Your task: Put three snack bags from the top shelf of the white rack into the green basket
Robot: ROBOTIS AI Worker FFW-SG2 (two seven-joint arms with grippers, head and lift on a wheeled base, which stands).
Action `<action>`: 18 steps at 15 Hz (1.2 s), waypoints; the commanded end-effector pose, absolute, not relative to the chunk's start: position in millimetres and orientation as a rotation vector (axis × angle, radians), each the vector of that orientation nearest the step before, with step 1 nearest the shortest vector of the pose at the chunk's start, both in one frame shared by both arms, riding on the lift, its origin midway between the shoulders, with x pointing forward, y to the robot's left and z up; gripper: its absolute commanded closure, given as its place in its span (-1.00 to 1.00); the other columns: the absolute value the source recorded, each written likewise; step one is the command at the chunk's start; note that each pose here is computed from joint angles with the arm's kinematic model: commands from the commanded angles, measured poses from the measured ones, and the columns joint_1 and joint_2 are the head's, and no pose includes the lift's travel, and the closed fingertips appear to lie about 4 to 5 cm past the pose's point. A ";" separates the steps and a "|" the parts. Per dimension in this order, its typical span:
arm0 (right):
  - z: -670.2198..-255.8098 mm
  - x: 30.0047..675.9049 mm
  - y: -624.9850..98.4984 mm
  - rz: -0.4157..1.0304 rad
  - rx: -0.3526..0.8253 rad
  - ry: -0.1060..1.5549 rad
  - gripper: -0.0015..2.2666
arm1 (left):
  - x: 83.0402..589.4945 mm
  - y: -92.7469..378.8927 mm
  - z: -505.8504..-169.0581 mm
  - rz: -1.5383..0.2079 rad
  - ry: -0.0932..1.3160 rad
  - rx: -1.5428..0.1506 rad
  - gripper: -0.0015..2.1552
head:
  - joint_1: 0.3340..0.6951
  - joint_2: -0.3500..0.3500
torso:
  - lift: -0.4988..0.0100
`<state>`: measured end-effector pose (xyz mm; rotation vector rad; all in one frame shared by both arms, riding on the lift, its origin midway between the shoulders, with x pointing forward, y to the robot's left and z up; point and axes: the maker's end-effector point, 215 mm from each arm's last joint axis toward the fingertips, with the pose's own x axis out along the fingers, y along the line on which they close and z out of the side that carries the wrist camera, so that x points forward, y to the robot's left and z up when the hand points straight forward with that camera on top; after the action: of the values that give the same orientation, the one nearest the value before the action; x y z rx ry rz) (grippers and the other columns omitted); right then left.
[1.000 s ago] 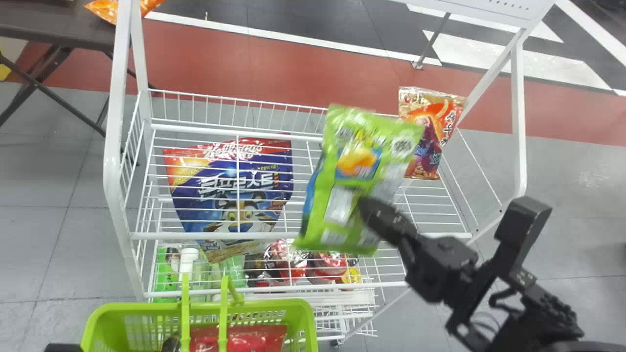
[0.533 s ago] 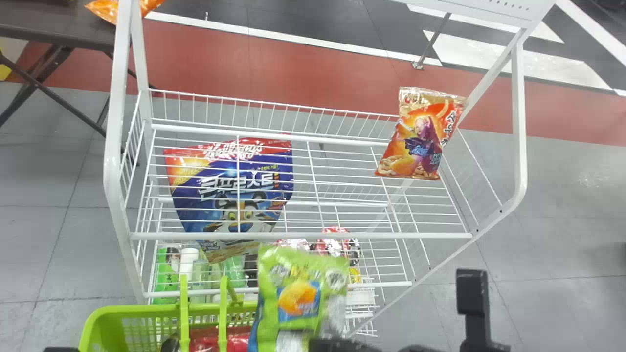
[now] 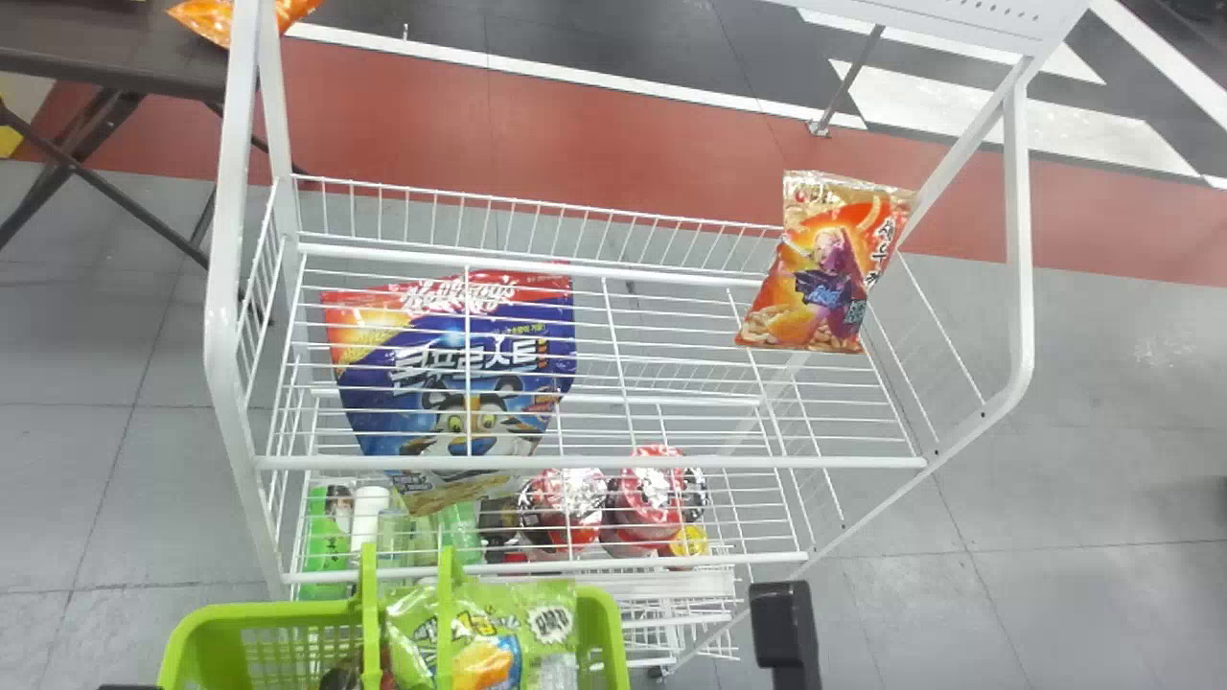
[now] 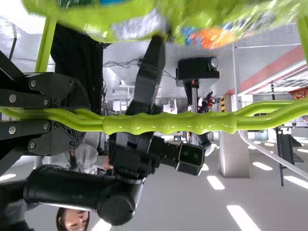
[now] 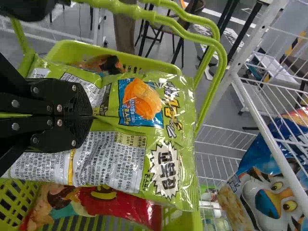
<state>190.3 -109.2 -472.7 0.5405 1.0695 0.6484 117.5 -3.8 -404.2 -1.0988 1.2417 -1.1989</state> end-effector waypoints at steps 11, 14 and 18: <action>-445.7 203.0 -153.7 0.630 0.483 0.972 -0.96 | 115.7 -6.7 -404.9 -1.203 1.233 -1.085 0.99 | 1.00 -1.00 | 0.96; -397.1 268.7 -161.1 0.632 0.317 0.593 -0.96 | 113.1 -10.4 -405.0 -1.210 1.240 -1.080 0.99 | 1.00 -1.00 | 0.96; -335.2 317.2 -145.4 0.445 0.100 0.163 -0.94 | 109.9 -13.9 -407.0 -1.210 1.252 -1.070 0.99 | 1.00 -1.00 | 0.96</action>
<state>319.6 -167.5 -341.7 0.1006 0.2032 0.4485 111.4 -12.6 -406.7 -1.0716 1.2477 -1.2086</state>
